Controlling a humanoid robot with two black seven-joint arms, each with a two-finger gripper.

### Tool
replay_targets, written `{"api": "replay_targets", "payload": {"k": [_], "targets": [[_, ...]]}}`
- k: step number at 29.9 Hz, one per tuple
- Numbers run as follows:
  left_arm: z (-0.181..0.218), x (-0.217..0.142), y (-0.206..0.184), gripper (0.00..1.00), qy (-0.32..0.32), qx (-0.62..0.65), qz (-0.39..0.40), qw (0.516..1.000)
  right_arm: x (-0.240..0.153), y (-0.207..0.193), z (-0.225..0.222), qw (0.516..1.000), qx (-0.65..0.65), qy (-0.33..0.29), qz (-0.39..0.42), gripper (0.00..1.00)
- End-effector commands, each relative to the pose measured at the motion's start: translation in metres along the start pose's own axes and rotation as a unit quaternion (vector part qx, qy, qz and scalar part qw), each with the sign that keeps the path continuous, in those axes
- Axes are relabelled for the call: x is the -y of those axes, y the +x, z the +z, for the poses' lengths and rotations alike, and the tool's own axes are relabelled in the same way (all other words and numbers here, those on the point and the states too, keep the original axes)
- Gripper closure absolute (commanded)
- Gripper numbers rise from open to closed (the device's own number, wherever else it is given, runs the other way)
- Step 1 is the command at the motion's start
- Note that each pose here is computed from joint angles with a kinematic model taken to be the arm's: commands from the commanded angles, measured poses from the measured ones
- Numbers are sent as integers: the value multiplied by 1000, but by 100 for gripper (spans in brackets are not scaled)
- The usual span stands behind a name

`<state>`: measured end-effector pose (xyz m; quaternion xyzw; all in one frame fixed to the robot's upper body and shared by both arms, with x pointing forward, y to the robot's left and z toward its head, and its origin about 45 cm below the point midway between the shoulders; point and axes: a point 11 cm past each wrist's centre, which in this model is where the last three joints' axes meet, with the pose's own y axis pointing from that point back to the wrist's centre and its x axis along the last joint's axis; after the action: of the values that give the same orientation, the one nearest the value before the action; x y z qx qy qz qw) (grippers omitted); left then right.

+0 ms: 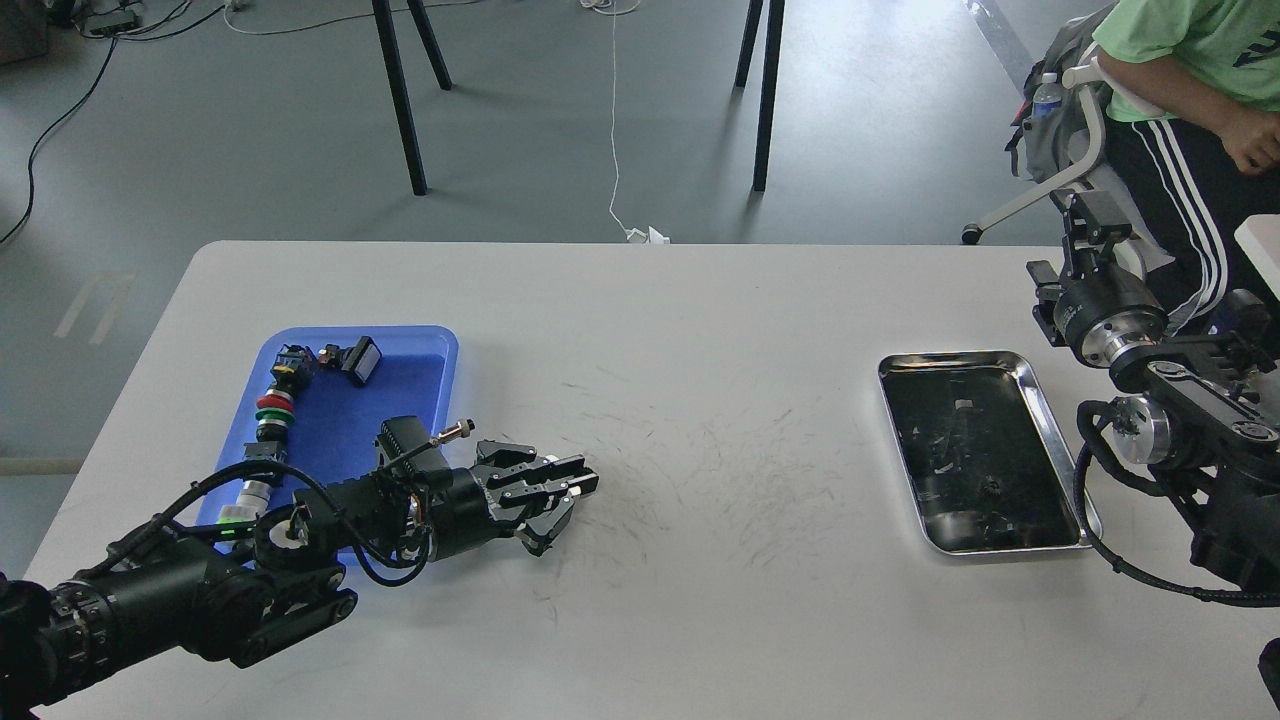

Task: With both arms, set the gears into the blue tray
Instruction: 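Carry the black part into the blue tray with the left gripper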

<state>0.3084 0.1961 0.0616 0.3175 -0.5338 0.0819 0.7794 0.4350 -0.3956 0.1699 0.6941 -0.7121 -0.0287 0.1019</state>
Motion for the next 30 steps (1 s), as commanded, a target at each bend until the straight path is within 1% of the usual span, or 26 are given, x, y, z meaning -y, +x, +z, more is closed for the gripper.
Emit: {"api": "replay_targets", "payload": {"k": [1, 6, 10, 13, 15, 20, 25, 30], "targets": [[1, 2, 4, 84, -3, 1, 4, 1000, 0, 0, 0, 1000, 0, 0, 0, 8], [-2, -2, 6, 88, 0, 4, 4, 1000, 0, 0, 3, 1000, 0, -4, 1, 8], [-9, -7, 11, 89, 6, 9, 5, 1000, 0, -2, 6, 1000, 2, -4, 2, 8], [-27, -26, 19, 89, 24, 22, 2, 999, 0, -3, 5, 1000, 3, -1, 1, 8], [-39, -38, 31, 89, 35, 36, 4, 999, 1, -3, 5, 1000, 3, 0, 0, 8], [-77, -80, 48, 89, 87, 59, -5, 994, 1, -4, 4, 1000, 3, 1, 0, 8], [-100, -119, 48, 89, 127, 69, -22, 989, 2, -7, 4, 1000, 5, 1, -2, 8], [-109, -134, 41, 89, 146, 68, -36, 986, 2, -7, 4, 1000, 5, 1, -3, 8]]}}
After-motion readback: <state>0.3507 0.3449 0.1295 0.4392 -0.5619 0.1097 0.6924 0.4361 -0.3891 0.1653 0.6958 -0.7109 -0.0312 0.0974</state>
